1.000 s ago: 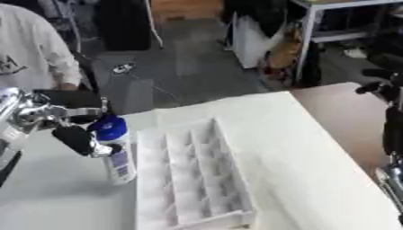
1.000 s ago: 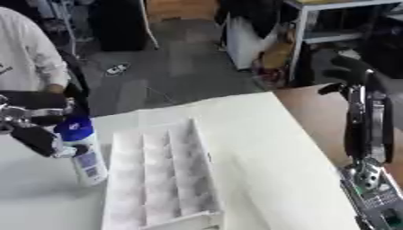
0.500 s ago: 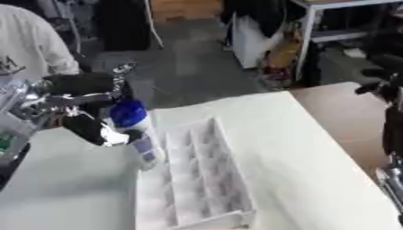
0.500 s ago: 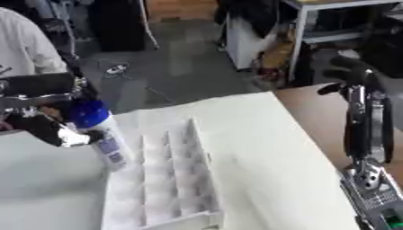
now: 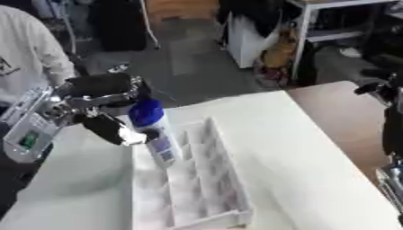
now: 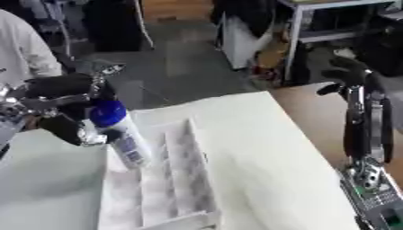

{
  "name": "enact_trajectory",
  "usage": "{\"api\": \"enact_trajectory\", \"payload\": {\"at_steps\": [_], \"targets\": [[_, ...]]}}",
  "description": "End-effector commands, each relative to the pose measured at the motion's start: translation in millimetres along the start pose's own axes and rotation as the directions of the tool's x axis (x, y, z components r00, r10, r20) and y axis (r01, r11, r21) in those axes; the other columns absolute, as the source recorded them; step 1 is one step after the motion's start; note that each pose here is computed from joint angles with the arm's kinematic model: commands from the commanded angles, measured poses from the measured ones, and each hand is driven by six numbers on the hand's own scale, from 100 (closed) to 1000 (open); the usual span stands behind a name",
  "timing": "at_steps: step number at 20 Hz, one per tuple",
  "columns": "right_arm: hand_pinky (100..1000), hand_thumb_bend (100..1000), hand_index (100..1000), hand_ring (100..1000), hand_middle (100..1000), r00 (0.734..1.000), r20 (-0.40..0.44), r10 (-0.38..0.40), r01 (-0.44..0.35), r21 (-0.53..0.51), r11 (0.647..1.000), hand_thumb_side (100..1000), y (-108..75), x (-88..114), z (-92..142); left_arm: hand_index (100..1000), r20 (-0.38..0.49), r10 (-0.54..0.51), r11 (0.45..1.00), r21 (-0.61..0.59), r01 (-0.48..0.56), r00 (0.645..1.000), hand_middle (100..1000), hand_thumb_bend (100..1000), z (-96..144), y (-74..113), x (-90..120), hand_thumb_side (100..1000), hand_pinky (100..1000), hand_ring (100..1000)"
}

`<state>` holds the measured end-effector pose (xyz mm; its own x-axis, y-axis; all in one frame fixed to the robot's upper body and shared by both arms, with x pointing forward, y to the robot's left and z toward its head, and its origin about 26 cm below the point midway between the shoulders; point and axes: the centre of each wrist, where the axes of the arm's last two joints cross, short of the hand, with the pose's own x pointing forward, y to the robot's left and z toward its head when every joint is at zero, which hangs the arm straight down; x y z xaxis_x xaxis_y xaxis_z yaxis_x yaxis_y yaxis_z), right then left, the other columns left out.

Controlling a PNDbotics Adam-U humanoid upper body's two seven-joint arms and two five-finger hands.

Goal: Pick up objects on the table and place them in the box.

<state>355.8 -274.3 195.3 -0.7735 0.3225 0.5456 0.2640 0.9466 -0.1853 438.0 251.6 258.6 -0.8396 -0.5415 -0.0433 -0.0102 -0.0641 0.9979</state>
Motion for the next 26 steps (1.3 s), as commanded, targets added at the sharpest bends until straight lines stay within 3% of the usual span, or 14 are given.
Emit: {"api": "enact_trajectory", "payload": {"at_steps": [1,3,4,5,20,26], "targets": [[492,100,773,669,704,0.999,0.034,0.000,0.000,0.001,1.000,881,-1.9,6.1,-8.9,927,-0.034,-0.074,0.996,-0.056,0.072,0.997,871,739,-0.2,13.6,-1.2,812,789,833],[492,100,773,669,704,0.999,0.034,0.000,0.000,0.002,1.000,881,-1.9,5.9,-8.8,1000,-0.059,-0.101,0.991,-0.092,0.095,0.993,986,902,-1.0,13.2,-1.6,972,965,965],[492,100,773,669,704,0.999,0.034,-0.001,0.000,0.002,1.000,881,-1.8,5.9,-8.7,1000,-0.065,-0.108,0.990,-0.092,0.102,0.992,1000,984,-1.3,13.3,-1.5,1000,1000,1000],[492,100,773,669,704,0.999,0.034,-0.001,0.001,0.002,1.000,881,-1.8,5.8,-8.7,1000,-0.066,-0.110,0.991,-0.077,0.105,0.992,1000,1000,-1.4,13.7,-1.4,1000,1000,1000],[492,100,774,670,706,1.000,0.028,0.003,-0.003,0.004,1.000,881,-2.2,4.1,-7.2,1000,-0.108,-0.113,0.993,0.025,0.116,0.988,1000,1000,8.1,6.9,-7.2,1000,1000,1000],[493,100,774,671,706,1.000,0.025,0.009,-0.009,0.000,1.000,881,-4.0,3.2,-6.4,1000,-0.123,-0.084,0.989,0.109,0.097,0.989,1000,948,21.4,0.0,-7.5,1000,959,1000]]}}
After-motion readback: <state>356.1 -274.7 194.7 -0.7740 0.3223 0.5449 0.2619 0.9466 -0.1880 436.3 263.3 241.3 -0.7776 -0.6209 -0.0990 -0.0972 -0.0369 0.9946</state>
